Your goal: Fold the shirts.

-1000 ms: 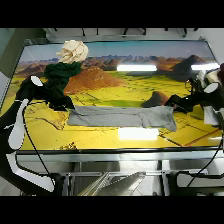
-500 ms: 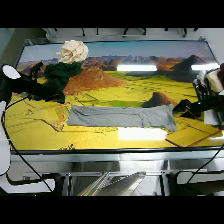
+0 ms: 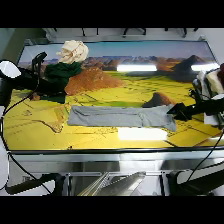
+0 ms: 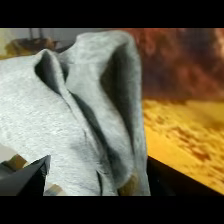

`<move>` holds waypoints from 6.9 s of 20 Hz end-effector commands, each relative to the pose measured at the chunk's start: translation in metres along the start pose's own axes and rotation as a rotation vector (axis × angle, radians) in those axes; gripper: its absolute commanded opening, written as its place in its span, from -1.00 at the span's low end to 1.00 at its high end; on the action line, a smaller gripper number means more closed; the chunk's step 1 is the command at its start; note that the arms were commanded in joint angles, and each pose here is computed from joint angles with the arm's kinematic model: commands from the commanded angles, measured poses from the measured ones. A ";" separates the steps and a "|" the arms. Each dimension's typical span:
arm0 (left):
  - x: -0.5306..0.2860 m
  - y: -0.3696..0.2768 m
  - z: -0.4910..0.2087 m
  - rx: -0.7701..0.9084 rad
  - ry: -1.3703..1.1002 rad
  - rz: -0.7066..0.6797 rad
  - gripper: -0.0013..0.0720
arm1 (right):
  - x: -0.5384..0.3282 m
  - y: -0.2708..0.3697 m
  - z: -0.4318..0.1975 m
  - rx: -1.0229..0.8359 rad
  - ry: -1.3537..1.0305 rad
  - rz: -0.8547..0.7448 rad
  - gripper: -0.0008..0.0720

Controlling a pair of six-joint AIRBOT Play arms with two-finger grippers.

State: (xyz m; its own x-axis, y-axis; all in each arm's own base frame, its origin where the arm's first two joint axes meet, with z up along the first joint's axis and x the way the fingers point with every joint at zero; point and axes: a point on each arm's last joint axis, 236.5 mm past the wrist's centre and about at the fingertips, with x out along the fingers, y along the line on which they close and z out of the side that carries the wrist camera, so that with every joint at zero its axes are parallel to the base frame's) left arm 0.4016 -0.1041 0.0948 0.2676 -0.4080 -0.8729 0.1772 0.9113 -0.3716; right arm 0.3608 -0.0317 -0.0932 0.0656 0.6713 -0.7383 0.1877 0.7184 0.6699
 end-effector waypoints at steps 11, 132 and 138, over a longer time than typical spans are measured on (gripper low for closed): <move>0.086 -0.093 -0.029 0.121 0.007 -0.071 -0.94 | -0.023 0.084 -0.003 -0.200 -0.069 -0.088 -0.93; -0.005 -0.003 0.007 -0.038 -0.063 -0.124 -0.94 | -0.203 0.360 -0.032 -0.423 -0.843 0.265 -0.93; -0.005 0.002 0.023 -0.013 -0.128 -0.101 -0.94 | -0.303 0.355 0.029 -0.534 -0.994 0.176 -0.93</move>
State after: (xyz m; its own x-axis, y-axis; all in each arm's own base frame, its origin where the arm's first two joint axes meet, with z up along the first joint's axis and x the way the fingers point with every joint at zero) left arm 0.4138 -0.1036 0.1028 0.3326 -0.5082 -0.7944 0.1906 0.8612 -0.4712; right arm 0.4150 0.0531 0.3378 0.8066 0.5422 -0.2354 -0.3084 0.7258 0.6149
